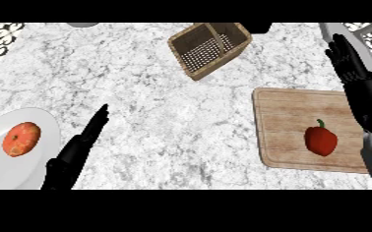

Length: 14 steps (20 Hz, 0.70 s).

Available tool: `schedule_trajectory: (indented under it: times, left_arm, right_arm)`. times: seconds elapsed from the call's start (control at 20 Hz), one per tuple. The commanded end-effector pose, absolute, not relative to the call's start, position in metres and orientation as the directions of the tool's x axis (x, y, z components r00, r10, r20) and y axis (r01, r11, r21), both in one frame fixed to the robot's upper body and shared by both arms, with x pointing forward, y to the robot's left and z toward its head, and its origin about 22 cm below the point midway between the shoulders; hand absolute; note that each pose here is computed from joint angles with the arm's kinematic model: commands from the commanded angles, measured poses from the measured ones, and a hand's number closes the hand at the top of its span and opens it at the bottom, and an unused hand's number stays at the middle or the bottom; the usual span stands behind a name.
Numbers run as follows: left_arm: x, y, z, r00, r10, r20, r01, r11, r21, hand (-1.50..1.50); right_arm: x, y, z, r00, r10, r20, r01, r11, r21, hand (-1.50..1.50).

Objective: Pick the bell pepper from the cutting board and place it in the basket

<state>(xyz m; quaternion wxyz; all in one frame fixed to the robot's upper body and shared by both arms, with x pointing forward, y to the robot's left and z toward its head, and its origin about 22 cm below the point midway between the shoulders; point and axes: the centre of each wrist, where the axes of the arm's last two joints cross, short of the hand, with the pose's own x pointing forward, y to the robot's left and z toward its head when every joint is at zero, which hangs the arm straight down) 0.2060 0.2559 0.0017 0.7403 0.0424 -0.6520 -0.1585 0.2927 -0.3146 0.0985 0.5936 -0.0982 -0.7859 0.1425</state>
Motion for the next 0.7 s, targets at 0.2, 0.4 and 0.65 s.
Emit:
schedule_trajectory:
  times: [0.2, 0.4, 0.65]
  left_arm:
    - [0.249, 0.270, 0.058, -0.158, -0.300, 0.941, 0.105, 0.942, 0.318, 0.00]
    - [0.254, 0.270, 0.057, -0.162, -0.248, 0.955, 0.176, 0.945, 0.276, 0.00]
    - [0.270, 0.272, 0.059, -0.154, -0.256, 0.954, 0.180, 0.942, 0.282, 0.00]
  right_arm:
    - [0.253, -0.398, 0.089, -0.096, 0.287, 0.953, 0.310, 0.919, -0.246, 1.50]
    - [0.240, -0.321, 0.037, -0.297, 0.279, 0.913, 0.165, 0.957, -0.238, 1.50]
    - [0.251, -0.256, 0.034, -0.184, 0.502, 0.845, 0.382, 0.829, -0.409, -1.50]
